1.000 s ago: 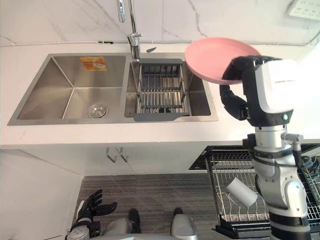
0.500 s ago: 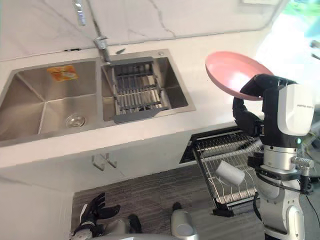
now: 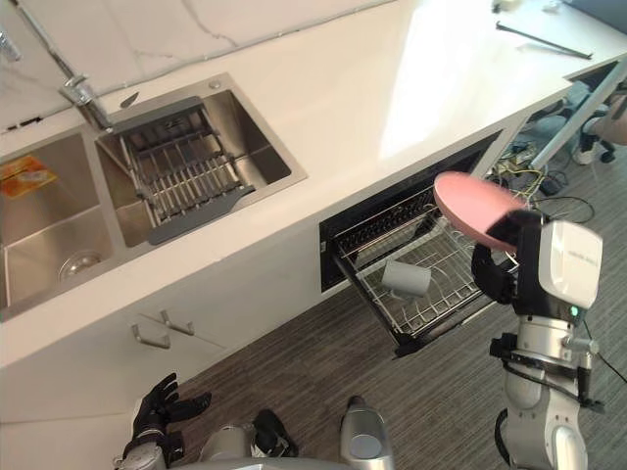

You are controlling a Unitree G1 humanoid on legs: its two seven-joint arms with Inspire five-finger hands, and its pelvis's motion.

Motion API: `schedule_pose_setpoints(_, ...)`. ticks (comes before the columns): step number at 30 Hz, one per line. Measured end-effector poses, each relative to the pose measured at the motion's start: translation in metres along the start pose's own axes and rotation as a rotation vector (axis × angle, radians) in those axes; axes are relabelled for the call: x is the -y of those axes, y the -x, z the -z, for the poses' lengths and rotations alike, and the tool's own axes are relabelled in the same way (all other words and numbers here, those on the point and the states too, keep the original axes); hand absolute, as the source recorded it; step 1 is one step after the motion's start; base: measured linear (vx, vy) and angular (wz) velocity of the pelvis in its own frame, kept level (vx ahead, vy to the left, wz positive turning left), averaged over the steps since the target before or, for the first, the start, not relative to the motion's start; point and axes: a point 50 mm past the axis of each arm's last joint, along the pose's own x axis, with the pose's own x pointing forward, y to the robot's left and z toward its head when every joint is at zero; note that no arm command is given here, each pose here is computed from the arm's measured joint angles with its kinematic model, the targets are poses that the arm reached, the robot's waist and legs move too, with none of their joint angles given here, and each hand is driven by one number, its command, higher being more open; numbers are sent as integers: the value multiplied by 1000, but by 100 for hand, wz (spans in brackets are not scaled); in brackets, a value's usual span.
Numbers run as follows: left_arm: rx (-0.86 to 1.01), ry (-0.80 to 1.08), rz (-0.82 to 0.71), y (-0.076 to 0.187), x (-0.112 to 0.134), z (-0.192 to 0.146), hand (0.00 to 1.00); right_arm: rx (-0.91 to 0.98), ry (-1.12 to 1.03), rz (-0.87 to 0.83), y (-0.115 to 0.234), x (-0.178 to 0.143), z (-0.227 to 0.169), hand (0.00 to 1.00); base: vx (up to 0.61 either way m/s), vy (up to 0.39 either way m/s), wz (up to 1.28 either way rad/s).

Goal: Walk over to the sink, pick up the cup, carry it to the dishwasher, place the cup inside the dishwasher, then close the dishwasher door

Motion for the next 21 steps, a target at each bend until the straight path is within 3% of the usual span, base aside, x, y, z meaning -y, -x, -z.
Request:
schedule_pose_setpoints(10, -7, -5, 54, 2, 12, 3, 90, -127, -134, -22, 9, -9, 17, 30, -1, 21, -5)
schedule_pose_setpoints(21, 49, -21, 47, -7, 8, -16, 90, -53, -162, 28, -56, -8, 11, 30, -77, 42, 2)
